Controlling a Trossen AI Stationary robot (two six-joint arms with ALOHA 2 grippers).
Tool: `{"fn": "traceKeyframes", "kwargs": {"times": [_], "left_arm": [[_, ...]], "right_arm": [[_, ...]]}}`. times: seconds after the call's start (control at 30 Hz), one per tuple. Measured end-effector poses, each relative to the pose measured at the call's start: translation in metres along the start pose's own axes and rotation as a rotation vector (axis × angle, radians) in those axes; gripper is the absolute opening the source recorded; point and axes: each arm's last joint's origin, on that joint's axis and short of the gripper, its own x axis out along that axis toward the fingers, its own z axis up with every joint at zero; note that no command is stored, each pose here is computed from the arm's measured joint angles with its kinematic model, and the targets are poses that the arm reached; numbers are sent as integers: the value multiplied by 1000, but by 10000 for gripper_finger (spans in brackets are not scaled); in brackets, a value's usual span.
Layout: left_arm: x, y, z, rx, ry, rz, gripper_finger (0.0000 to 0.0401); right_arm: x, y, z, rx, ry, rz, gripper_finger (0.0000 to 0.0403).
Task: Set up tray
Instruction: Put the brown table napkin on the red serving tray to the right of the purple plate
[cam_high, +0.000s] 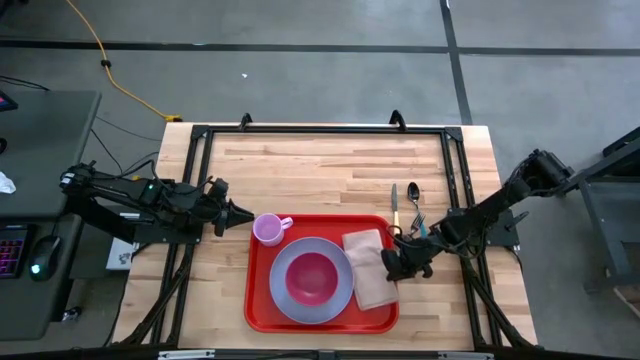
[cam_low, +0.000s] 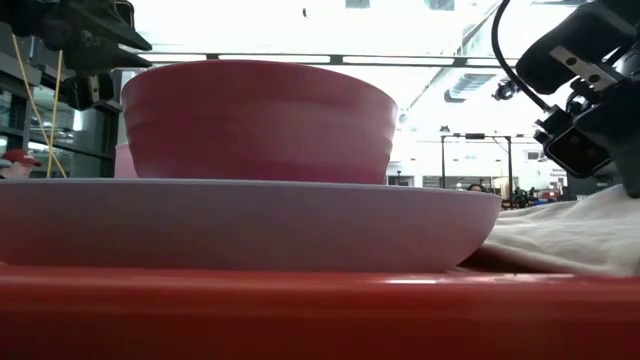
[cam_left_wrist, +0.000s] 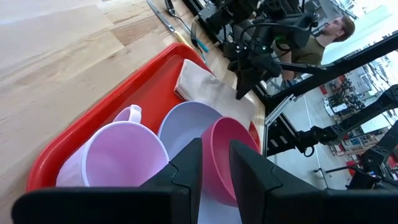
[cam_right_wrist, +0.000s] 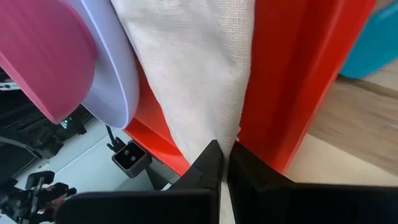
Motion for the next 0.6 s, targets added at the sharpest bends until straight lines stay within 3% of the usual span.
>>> {"fn": "traceKeyframes", "kwargs": {"times": [0.4, 0.6], "left_arm": [[0, 0, 0, 0, 1, 0, 111], [0, 0, 0, 0, 3, -2, 111]], "right_arm": [[0, 2, -2, -29, 8, 23, 4], [0, 1, -2, -31, 10, 19, 54]]}}
